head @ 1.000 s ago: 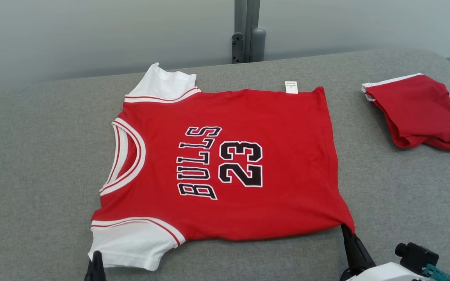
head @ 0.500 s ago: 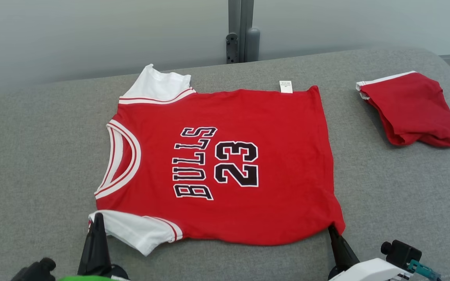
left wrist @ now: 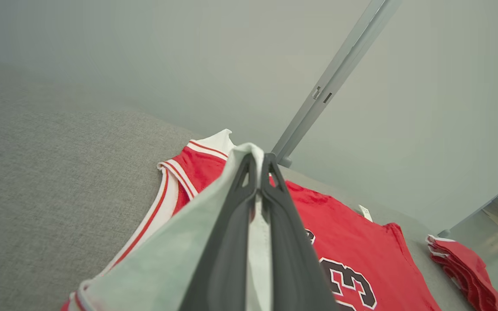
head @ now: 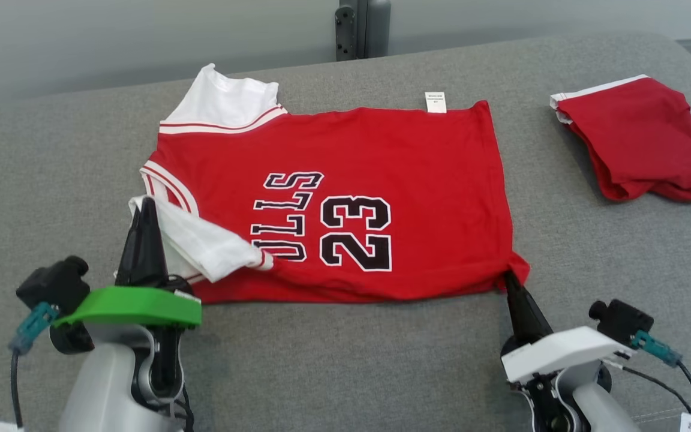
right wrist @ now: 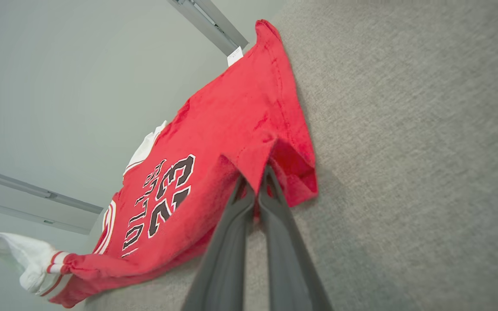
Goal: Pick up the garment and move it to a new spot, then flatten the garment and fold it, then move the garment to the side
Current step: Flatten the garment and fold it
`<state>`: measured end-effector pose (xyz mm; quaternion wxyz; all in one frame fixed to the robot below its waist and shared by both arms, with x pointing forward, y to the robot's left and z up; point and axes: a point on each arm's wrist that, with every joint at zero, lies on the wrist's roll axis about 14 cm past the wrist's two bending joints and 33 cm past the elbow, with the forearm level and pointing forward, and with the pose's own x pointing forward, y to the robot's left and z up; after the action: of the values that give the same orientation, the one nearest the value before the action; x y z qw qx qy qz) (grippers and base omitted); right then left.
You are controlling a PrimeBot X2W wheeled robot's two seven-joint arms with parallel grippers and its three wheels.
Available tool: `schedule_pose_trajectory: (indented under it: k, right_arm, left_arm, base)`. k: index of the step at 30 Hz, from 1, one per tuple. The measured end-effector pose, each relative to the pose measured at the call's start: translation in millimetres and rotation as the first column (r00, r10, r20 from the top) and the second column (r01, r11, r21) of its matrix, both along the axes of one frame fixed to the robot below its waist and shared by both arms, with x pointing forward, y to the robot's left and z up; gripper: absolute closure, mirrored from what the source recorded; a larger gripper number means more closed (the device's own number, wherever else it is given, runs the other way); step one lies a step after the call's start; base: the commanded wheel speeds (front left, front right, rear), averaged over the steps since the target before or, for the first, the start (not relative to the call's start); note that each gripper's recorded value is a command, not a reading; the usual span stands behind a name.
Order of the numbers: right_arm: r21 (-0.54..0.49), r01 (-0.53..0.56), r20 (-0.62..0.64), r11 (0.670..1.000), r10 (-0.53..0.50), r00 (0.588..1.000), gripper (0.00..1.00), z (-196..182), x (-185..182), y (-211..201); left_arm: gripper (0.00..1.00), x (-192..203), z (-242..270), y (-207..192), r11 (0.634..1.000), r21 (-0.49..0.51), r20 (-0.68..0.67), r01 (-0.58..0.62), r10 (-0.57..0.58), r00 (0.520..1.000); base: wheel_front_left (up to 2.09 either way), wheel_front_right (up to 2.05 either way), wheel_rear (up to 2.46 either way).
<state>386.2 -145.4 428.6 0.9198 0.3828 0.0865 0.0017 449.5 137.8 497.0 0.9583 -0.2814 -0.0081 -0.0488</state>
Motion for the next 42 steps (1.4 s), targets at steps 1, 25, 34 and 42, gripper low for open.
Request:
schedule_pose_trajectory:
  k: [1, 25, 34, 42]
  right_arm:
    - [-0.001, -0.006, 0.007, 1.0, 0.006, 1.0, 1.0, 2, 6, 2]
    - [-0.037, 0.01, -0.047, 0.999, -0.012, 0.999, 0.5, -20, 74, -4]
    - [-0.062, 0.027, -0.001, 0.998, -0.027, 1.0, 0.0, -7, 83, -11]
    - [-0.109, 0.066, 0.09, 0.992, -0.056, 0.994, 0.0, 19, 86, -26]
  left_arm:
    - [1.0, 7, -2, 0, 1.0, 0.007, -0.003, -0.001, 0.001, 1.0]
    - [1.0, 66, -45, 12, 0.998, 0.051, -0.086, -0.044, 0.048, 0.995]
    - [0.0, 79, -45, -2, 0.999, 0.039, -0.096, -0.01, 0.014, 0.995]
    - [0.0, 76, -28, -3, 1.0, -0.005, -0.043, -0.017, 0.017, 0.999]
  base:
    - [0.0, 0.0, 0.0]
    - [0.0, 0.0, 0.0]
    - [0.0, 0.0, 0.0]
    - [0.0, 0.0, 0.0]
